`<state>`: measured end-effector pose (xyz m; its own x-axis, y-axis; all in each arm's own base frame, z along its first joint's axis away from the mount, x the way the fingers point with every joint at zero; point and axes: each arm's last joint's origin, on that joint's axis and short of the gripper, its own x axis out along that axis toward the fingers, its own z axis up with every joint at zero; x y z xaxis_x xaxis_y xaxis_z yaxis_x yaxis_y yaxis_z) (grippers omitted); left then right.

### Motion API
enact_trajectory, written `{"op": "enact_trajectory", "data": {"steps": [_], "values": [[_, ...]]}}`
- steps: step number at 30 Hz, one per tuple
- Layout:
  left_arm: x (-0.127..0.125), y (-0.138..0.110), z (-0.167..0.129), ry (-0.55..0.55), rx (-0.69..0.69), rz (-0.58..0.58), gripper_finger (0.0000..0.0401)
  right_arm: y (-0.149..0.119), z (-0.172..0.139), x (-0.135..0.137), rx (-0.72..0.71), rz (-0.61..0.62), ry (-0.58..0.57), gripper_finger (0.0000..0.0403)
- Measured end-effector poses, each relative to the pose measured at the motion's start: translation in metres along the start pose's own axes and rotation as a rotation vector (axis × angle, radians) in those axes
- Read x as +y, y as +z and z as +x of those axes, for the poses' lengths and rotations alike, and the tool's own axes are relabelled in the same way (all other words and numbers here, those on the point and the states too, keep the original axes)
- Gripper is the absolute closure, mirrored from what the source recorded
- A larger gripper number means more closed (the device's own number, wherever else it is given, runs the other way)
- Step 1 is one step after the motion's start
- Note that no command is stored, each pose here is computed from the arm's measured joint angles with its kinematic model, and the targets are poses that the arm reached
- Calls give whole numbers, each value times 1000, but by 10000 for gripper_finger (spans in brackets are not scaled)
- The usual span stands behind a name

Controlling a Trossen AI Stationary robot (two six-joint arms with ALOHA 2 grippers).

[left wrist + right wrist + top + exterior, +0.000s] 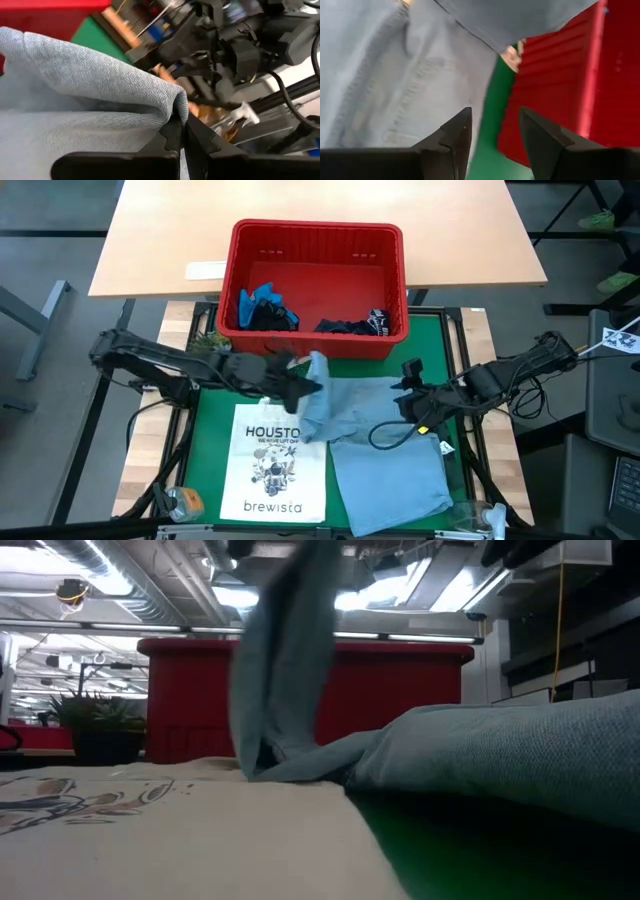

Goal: Fold Laundry from Bin
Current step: Fold the light blue jeans

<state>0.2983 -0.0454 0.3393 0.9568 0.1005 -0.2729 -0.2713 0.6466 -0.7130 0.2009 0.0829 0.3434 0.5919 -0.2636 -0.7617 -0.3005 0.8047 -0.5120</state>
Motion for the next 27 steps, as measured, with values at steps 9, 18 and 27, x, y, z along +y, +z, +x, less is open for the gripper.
{"op": "enact_trajectory", "data": {"steps": [9, 18, 27], "values": [[18, -19, 88, -148, -185, -36, 401, -1, -22, -15, 34, -13, -74, 242], [41, -24, 159, -176, -283, -70, 401, -4, -22, -14, 62, -32, -69, 242], [24, -25, 232, -260, -286, -21, 399, -8, -22, -13, 96, -83, -43, 242]]}}
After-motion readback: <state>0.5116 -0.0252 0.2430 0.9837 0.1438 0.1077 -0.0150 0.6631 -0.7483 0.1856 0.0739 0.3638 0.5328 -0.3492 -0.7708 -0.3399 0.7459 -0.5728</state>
